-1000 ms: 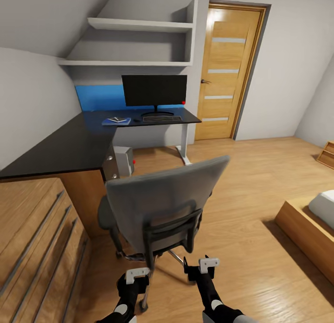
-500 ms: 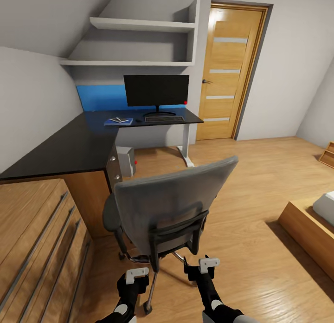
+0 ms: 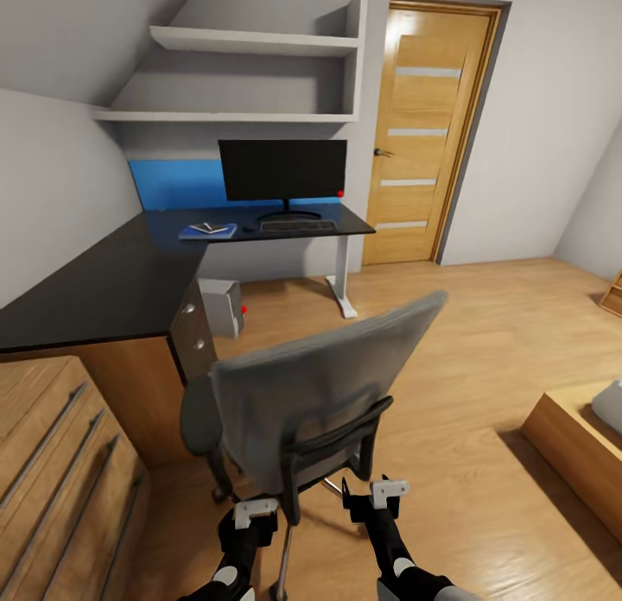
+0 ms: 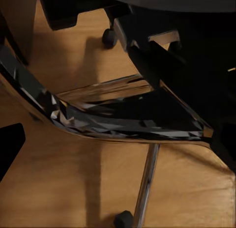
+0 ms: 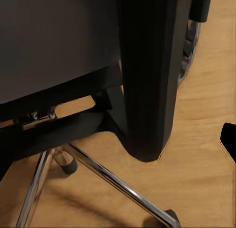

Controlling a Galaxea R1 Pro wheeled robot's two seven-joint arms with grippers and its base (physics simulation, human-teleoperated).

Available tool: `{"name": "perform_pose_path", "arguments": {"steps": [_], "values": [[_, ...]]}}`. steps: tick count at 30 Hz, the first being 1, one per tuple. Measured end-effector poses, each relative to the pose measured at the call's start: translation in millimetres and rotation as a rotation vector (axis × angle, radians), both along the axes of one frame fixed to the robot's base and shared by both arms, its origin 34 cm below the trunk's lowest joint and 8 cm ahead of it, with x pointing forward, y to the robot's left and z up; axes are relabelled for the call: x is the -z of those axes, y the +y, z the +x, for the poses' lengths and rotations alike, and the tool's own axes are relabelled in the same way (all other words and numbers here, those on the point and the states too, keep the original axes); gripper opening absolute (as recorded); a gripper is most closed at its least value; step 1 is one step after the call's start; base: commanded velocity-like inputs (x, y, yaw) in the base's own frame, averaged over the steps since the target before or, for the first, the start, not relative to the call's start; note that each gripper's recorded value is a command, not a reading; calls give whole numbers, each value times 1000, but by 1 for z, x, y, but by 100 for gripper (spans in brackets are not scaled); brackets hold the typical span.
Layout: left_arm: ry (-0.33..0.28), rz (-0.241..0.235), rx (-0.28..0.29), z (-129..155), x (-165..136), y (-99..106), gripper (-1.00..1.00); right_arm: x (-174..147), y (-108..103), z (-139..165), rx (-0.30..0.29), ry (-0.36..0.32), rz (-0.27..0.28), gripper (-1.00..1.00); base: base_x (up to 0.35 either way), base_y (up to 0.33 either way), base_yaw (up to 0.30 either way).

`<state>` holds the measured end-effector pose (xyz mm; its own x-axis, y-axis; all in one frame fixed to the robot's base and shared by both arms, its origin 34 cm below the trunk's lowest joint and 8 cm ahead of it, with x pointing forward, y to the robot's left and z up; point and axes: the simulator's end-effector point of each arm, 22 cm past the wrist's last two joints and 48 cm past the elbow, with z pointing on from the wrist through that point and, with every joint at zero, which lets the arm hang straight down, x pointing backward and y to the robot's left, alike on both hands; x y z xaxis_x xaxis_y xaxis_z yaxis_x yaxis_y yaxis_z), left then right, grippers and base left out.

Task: In the bedroom, organize the workspace by keeping the computer under the desk, ensuring the monitor is on the desk, placing the keyboard on the desk next to the monitor, placing the mouse on the desk next to the keyboard, moving the folder from the swivel chair onto the desk next to the mouse, stacking the notebook on top of the folder with the pen on top of the notebook, and positioning the swivel chair next to the desk.

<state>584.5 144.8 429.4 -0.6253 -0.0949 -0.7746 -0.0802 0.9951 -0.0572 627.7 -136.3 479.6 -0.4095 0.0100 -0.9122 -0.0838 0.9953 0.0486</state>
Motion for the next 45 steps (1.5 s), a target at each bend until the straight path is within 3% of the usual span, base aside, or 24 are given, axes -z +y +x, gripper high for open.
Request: {"name": "perform_pose_path", "arguments": {"steps": [20, 29, 42, 45], "values": [[13, -9, -38, -4, 4, 7, 100, 0, 0, 0, 0, 0, 0, 100, 274, -223, 0], [11, -3, -12, -4, 3, 3, 100, 0, 0, 0, 0, 0, 0, 100, 277, -206, 0], [3, 14, 36, -2, 1, -4, 100, 0, 0, 0, 1, 1, 0, 100, 300, 105, 0], [11, -1, -21, -4, 3, 5, 100, 0, 1, 0, 1, 1, 1, 100, 114, 103, 14]]}}
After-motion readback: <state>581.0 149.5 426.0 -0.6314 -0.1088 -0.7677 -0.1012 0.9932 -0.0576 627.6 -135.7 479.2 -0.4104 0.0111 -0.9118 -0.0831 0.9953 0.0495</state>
